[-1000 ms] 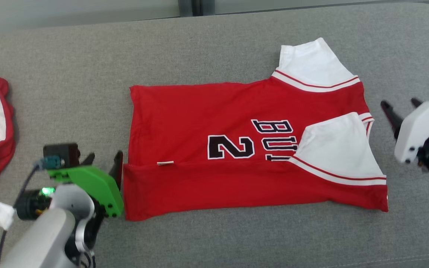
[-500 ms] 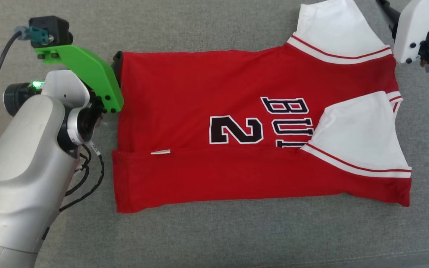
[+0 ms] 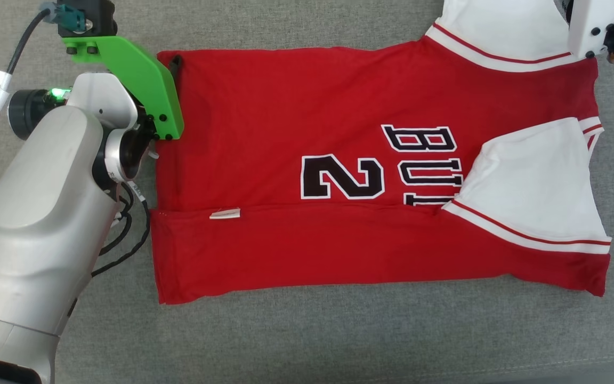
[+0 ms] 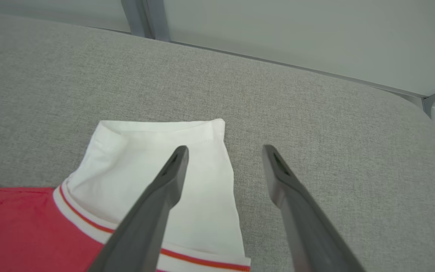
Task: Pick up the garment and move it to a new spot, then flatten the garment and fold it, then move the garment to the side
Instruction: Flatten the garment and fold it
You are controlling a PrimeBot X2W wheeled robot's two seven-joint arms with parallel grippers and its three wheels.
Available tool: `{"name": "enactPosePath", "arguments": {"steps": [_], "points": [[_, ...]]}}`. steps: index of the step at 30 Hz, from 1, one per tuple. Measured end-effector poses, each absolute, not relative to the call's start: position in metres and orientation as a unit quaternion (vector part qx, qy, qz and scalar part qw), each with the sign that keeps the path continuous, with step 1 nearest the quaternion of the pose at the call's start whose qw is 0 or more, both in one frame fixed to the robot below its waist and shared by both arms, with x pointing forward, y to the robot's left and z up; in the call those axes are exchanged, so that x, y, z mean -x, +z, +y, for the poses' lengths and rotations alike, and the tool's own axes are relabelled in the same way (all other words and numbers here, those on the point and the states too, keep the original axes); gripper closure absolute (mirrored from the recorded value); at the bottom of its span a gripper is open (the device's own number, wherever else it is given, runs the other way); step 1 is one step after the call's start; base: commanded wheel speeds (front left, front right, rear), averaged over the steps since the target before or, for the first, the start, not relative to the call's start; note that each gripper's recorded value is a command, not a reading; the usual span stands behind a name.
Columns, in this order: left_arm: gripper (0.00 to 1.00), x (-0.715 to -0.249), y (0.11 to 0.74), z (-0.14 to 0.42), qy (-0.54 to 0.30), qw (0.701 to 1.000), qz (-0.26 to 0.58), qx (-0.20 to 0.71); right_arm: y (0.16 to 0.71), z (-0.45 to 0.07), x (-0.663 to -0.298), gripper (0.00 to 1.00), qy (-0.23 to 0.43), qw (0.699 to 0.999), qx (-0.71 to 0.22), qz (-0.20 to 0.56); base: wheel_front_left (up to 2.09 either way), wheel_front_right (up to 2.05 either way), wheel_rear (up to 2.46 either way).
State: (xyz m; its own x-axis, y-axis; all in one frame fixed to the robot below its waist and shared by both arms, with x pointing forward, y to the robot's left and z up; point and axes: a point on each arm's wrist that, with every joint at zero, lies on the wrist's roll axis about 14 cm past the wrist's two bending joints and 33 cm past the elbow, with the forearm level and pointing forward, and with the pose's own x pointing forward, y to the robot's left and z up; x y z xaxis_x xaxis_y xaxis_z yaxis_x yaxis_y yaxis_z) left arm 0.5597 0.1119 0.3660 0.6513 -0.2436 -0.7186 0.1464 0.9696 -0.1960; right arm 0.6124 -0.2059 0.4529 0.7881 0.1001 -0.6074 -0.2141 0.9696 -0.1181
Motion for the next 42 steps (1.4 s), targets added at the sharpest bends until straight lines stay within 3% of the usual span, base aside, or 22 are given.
{"name": "enactPosePath", "arguments": {"steps": [2, 3, 5, 6, 7, 17, 30, 31, 32, 42], "points": [[0.0, -0.561, 0.363, 0.111, -0.111, 0.906, 0.405, 0.053, 0.448, -0.206, -0.613, 0.0, 0.085, 0.939, 0.093, 0.32, 0.0, 0.0, 0.0], [0.05, -0.56, 0.36, 0.11, -0.113, 0.904, 0.41, 0.05, 0.445, -0.205, -0.614, 0.0, 0.085, 0.938, 0.092, 0.323, 0.0, 0.0, 0.0], [0.55, -0.559, 0.356, 0.106, -0.119, 0.9, 0.416, 0.051, 0.443, -0.206, -0.617, 0.0, 0.085, 0.937, 0.093, 0.325, 0.0, 0.0, 0.0], [0.93, -0.559, 0.355, 0.105, -0.122, 0.899, 0.417, 0.051, 0.442, -0.207, -0.619, 0.0, 0.085, 0.937, 0.094, 0.326, 0.0, 0.0, 0.0], [1.0, -0.559, 0.354, 0.104, -0.125, 0.898, 0.418, 0.053, 0.44, -0.208, -0.621, 0.0, 0.083, 0.936, 0.096, 0.328, 0.0, 0.0, 0.0], [1.0, -0.557, 0.346, 0.091, -0.146, 0.901, 0.405, 0.057, 0.423, -0.217, -0.641, 0.0, 0.07, 0.937, 0.095, 0.33, 0.0, 0.0, 0.0], [1.0, -0.565, 0.34, 0.089, -0.147, 0.913, 0.375, 0.065, 0.36, -0.203, -0.646, 0.0, 0.074, 0.914, 0.074, 0.392, 0.0, 0.0, 0.0], [1.0, -0.566, 0.339, 0.09, -0.145, 0.914, 0.373, 0.066, 0.358, -0.202, -0.647, 0.35, 0.077, 0.913, 0.072, 0.394, 0.0, 0.0, 0.0], [1.0, -0.566, 0.337, 0.091, -0.144, 0.914, 0.372, 0.067, 0.356, -0.201, -0.647, 1.0, 0.079, 0.912, 0.074, 0.396, 0.0, 0.0, 0.0], [1.0, -0.577, 0.35, 0.096, -0.129, 0.934, 0.325, 0.068, 0.386, -0.204, -0.659, 1.0, 0.078, 0.942, 0.077, 0.316, 0.0, 0.0, 0.0]]}}
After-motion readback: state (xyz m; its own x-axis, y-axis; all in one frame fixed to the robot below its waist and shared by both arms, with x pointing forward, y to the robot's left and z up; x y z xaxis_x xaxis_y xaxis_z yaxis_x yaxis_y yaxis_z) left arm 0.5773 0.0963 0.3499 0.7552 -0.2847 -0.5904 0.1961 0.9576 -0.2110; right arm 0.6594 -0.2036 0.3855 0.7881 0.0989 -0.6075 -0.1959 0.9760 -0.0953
